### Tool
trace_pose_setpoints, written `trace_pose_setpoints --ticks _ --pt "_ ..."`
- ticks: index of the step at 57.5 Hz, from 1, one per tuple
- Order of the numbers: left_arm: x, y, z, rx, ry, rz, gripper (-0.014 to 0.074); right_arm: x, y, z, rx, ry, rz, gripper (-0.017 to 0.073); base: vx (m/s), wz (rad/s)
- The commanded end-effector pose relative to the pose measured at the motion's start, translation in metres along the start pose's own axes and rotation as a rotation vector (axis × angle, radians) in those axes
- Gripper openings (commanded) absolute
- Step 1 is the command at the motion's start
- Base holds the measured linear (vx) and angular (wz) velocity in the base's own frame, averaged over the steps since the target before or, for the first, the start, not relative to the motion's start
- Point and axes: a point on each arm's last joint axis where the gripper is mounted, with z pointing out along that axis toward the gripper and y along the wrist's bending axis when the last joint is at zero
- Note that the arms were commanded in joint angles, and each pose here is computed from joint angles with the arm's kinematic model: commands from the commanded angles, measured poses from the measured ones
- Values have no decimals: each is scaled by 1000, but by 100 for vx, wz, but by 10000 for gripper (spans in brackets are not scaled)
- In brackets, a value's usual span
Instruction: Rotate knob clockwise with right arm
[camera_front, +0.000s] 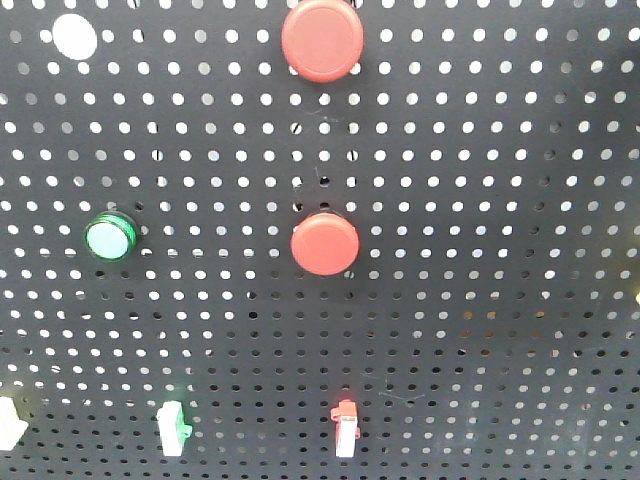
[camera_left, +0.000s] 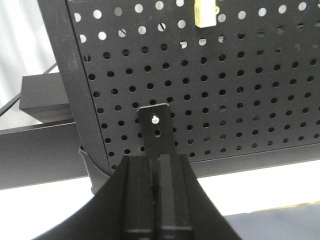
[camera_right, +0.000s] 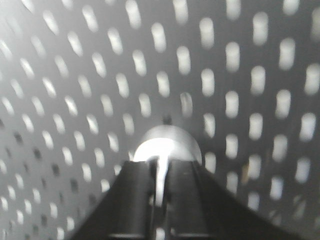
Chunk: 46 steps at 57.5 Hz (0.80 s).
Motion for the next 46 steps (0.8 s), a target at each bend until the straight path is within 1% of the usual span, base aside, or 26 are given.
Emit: trace_pose_setpoints --ticks 1,5,10,14,15,16,17,20,23,24,25,27,29,31,33,34,35,36,37,38,42,46 --pt "2 0 1 -9 -68 -8 -6 -13 9 -4 -66 -56 -47 359 0 0" --pt "2 0 1 -9 -68 -8 -6 -17 9 -10 -75 -54 -21 392 0 0" --pt "2 0 1 -9 -68 -8 -6 -25 8 -20 -89 -58 2 391 0 0" --pt "2 0 1 -9 -68 -8 -6 -32 7 -31 -102 -60 0 365 0 0" --pt "2 0 1 -9 -68 -8 -6 -34 7 -33 -105 -61 -11 355 0 0" --pt "2 0 1 -9 -68 -8 -6 -36 7 -37 -108 -60 -10 337 0 0" --pt "2 0 1 -9 -68 -8 -6 -37 6 -39 -110 -59 -25 323 0 0" --pt "2 0 1 -9 -68 -8 -6 -43 3 -49 -113 -58 -48 262 0 0" --pt "2 0 1 -9 -68 -8 -6 -46 0 -56 -107 -45 -61 181 0 0" --pt "2 0 1 -9 -68 -8 -6 -47 -1 -60 -98 -43 -80 141 0 0" --pt "2 0 1 -9 -68 -8 -6 -48 -3 -62 -92 -33 -83 114 0 0" --pt "2 0 1 -9 -68 -8 -6 -50 -5 -67 -84 -23 -107 58 0 0" --pt "2 0 1 -9 -68 -8 -6 -51 -8 -72 -74 -10 -154 -10 0 0" --pt "2 0 1 -9 -68 -8 -6 -53 -10 -77 -67 5 -212 -14 0 0" --pt "2 0 1 -9 -68 -8 -6 -54 -13 -82 -63 20 -293 -13 0 0" --pt "2 0 1 -9 -68 -8 -6 -53 -14 -84 -63 26 -360 -13 0 0" --pt "2 0 1 -9 -68 -8 -6 -53 -16 -87 -69 35 -394 -13 0 0" --pt "2 0 1 -9 -68 -8 -6 -52 -17 -89 -76 41 -461 -13 0 0" --pt "2 0 1 -9 -68 -8 -6 -50 -19 -92 -84 53 -494 -11 0 0" --pt "2 0 1 -9 -68 -8 -6 -48 -21 -94 -91 59 -554 -10 0 0" --pt "2 0 1 -9 -68 -8 -6 -38 -31 -106 -143 110 -667 -8 0 0" --pt "2 0 1 -9 -68 -8 -6 -29 -43 -121 -195 148 -721 -8 0 0"
